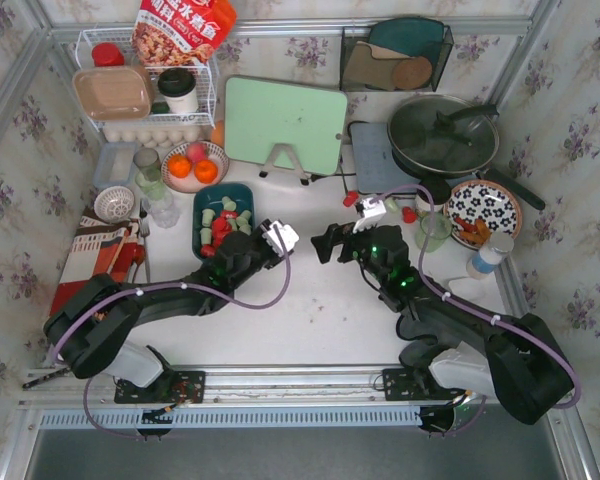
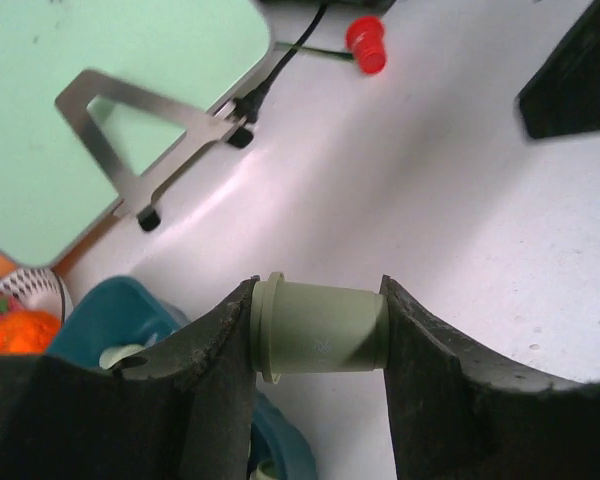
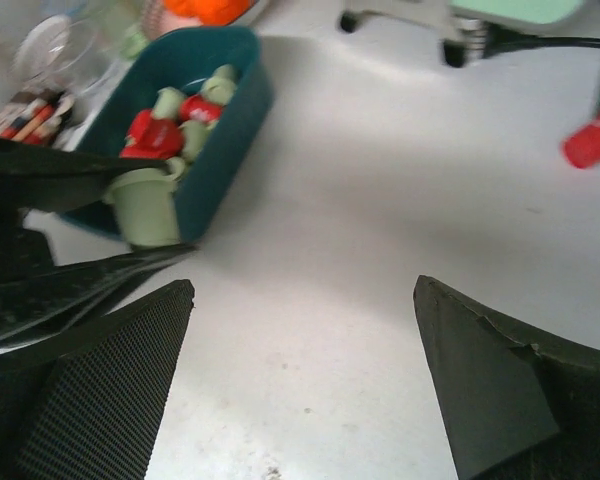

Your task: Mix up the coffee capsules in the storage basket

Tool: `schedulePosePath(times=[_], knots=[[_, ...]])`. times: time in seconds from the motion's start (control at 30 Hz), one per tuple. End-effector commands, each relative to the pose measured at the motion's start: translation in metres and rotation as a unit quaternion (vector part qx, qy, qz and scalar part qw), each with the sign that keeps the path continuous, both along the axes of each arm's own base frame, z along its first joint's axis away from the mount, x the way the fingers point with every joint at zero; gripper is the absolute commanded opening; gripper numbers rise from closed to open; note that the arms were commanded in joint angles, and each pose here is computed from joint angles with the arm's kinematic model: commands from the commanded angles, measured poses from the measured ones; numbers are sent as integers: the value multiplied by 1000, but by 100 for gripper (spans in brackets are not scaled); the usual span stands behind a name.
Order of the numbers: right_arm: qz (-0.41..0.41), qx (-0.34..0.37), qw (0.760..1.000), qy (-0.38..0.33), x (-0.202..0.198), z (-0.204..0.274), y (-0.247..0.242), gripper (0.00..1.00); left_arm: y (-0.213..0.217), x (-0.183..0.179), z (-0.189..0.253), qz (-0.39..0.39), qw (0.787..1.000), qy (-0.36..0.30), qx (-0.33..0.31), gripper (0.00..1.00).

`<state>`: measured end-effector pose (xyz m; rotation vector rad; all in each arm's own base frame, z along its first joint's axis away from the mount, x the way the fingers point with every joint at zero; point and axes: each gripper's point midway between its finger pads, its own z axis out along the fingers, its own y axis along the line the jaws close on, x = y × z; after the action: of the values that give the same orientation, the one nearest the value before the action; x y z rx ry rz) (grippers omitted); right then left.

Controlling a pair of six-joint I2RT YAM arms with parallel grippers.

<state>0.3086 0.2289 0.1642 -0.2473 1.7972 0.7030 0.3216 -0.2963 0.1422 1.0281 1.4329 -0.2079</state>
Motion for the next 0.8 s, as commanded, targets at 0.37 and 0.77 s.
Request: schedulePosePath(times=[0.37,0.77], knots=[[-275,-51,958,70,39,-49,-79,100,136,49,4,347,906,200,-141,1],[-258,-71,960,82,40,-56,-73,100,149,92,-42,401,845,331,-125,4]])
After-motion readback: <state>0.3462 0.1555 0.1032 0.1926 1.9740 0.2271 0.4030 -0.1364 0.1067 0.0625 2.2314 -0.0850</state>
